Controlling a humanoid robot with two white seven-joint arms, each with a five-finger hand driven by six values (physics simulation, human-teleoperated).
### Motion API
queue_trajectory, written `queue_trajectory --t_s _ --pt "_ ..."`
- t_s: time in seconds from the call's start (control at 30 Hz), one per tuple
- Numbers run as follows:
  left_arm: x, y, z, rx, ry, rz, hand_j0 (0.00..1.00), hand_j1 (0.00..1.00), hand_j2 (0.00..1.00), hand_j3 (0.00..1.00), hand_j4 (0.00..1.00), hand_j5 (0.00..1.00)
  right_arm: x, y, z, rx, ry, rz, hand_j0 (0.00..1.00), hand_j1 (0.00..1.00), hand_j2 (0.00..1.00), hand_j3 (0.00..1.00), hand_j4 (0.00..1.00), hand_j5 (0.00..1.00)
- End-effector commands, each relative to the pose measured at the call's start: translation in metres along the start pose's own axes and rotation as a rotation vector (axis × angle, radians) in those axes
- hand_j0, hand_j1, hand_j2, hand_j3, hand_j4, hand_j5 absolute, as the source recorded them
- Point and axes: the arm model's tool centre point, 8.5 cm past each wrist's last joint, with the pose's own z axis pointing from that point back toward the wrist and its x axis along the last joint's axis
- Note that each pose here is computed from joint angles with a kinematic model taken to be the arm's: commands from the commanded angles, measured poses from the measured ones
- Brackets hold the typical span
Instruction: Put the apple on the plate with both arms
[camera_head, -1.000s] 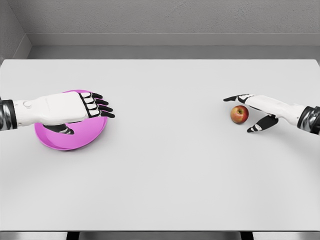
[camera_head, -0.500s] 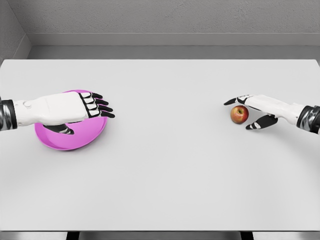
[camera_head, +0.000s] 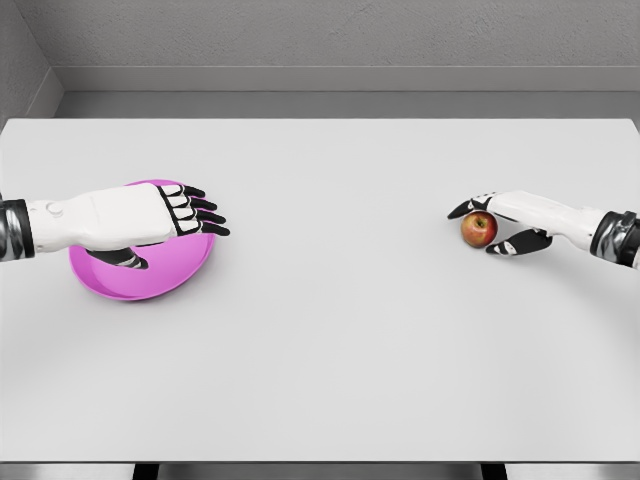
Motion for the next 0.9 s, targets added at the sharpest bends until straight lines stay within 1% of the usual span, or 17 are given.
queue_trajectory --t_s 0.0,0.5,0.87 --pt "-0.0002 0.0006 0.0004 0.004 0.001 0.005 1.0 1.0 1.0 1.0 1.0 1.0 -0.0001 -0.0006 0.0004 -0.004 -0.001 -0.006 0.69 0.69 0.69 0.69 0.69 0.69" --pt "-0.0002 0.0006 0.0004 0.004 0.001 0.005 1.0 1.0 1.0 1.0 1.0 1.0 -0.0019 -0.0035 0.0011 -0.011 0.003 -0.009 0.64 0.64 0.64 0.64 0.64 0.64" --pt "-0.0003 0.0006 0.0004 0.004 0.001 0.005 1.0 1.0 1.0 1.0 1.0 1.0 0.0035 -0.0088 -0.0039 -0.033 -0.021 -0.017 0.6 0.6 0.6 0.6 0.6 0.6"
